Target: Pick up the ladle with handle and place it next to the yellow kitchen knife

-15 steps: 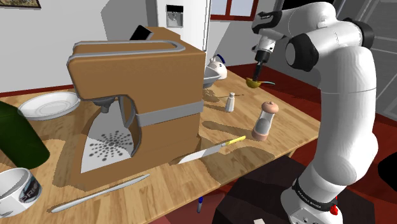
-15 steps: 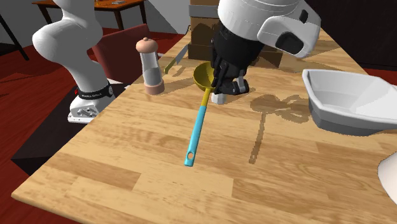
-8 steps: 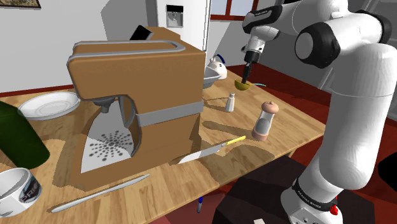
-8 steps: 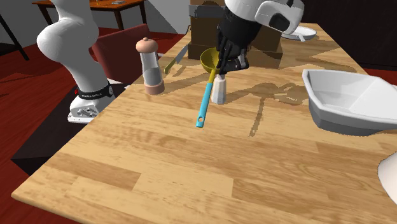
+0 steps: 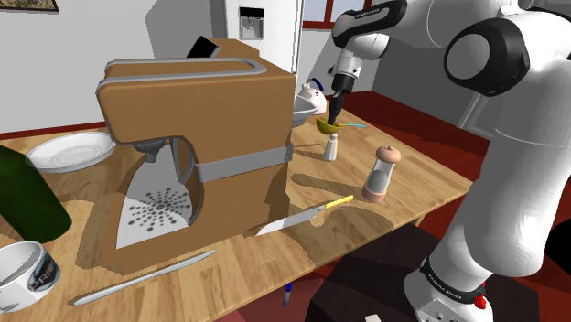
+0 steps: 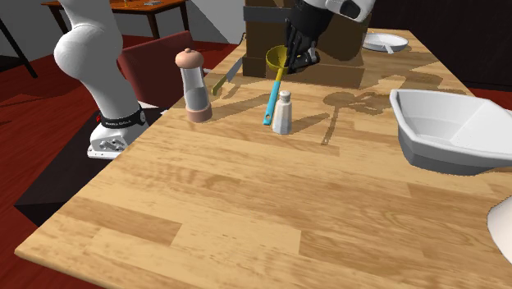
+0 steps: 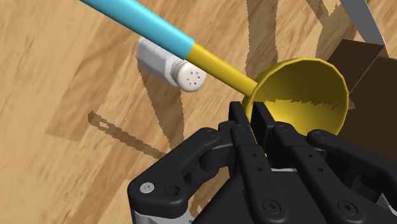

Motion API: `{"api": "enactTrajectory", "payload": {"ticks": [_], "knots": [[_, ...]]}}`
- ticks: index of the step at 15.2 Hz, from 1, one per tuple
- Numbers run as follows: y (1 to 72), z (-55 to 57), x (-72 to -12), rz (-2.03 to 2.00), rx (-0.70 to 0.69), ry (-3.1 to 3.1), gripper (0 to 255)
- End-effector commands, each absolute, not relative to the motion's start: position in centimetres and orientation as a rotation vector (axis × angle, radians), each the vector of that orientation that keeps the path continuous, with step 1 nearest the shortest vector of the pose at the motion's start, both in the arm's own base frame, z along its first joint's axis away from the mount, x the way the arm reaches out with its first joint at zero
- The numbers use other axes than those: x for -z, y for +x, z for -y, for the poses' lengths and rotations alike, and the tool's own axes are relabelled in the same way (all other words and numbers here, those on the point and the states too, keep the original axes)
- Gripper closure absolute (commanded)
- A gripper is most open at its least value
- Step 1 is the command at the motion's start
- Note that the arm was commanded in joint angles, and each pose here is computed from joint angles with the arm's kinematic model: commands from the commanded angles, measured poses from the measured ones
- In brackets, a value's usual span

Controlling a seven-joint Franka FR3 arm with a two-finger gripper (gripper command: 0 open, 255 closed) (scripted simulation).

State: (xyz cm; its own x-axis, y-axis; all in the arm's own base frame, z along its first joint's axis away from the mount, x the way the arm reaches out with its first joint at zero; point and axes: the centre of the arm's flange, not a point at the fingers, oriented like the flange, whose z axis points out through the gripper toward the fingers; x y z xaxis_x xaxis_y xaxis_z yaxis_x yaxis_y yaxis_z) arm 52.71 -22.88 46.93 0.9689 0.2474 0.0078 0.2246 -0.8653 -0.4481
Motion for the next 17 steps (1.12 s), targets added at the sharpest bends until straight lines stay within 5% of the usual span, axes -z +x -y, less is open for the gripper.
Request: {"api": "enactTrajectory", "payload": {"ticks": [1,17], "knots": [[53.4,20.4,-46.6,0.334,-0.068,-2.658,255],[55.2,14.5,-40.8,0.334,-0.068,-2.658,255]]}}
